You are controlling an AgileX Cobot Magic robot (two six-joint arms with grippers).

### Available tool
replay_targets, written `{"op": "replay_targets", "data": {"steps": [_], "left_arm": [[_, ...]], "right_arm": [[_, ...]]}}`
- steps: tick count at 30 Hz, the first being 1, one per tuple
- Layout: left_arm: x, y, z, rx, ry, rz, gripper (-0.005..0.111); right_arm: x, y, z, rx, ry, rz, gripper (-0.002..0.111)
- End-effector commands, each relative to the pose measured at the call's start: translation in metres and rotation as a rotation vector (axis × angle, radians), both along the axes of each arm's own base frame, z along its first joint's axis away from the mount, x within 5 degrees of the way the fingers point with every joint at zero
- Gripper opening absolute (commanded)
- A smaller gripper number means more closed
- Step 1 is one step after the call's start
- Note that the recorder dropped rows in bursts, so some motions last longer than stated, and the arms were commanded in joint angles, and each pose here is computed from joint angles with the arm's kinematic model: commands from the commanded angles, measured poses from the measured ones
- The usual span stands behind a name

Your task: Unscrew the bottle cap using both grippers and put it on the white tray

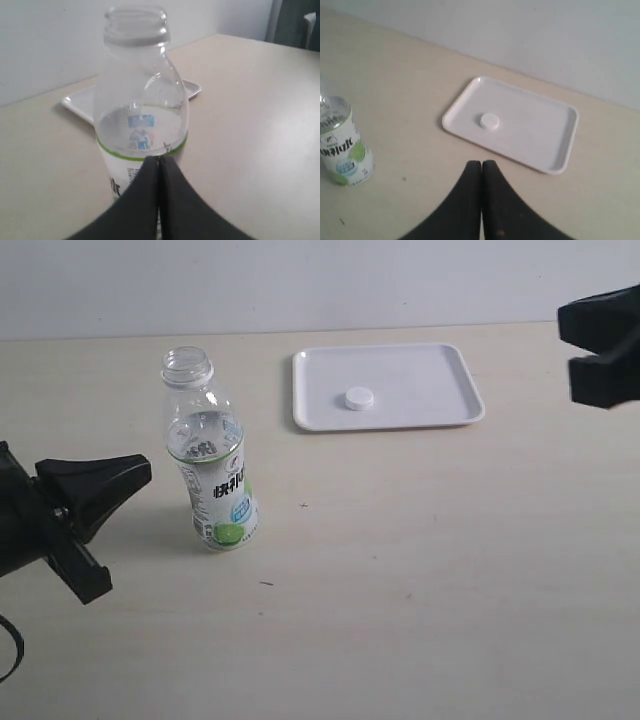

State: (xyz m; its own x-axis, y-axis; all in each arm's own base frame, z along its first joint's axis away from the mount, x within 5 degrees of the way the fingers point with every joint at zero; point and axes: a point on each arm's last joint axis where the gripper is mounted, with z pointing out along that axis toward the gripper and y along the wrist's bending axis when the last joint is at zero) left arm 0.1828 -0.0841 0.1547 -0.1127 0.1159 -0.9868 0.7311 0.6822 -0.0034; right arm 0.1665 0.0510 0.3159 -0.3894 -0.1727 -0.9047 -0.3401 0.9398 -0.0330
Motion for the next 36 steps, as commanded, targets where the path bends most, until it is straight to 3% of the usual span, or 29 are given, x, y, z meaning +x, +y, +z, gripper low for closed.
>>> {"op": "replay_targets", "data": {"steps": [1,9,21,36], "left_arm": [[-0.014,0.008,0.017,-0.115,-0.01,0.098,0.0],[-0.049,0.029,0.039,-0.164,-0.103,0.287,0.0],[-0.09,0.049,0.064,-0.161,-0.179,0.439,0.0],[-0.125,0.068,0.069,-0.225,-0.28,0.584,0.0]], "right_arm": [[-0.033,-0.012,-0.004,0.078,-0.201,-0.036,0.0],[-0.061,-0.02,-0.02,0.14,-0.289,-0.057,0.0],[-0.062,-0.02,-0.036,0.188,-0.204,-0.074,0.0],[-0.062,-0.02,-0.036,0.188,-0.204,-0.074,0.0]]}}
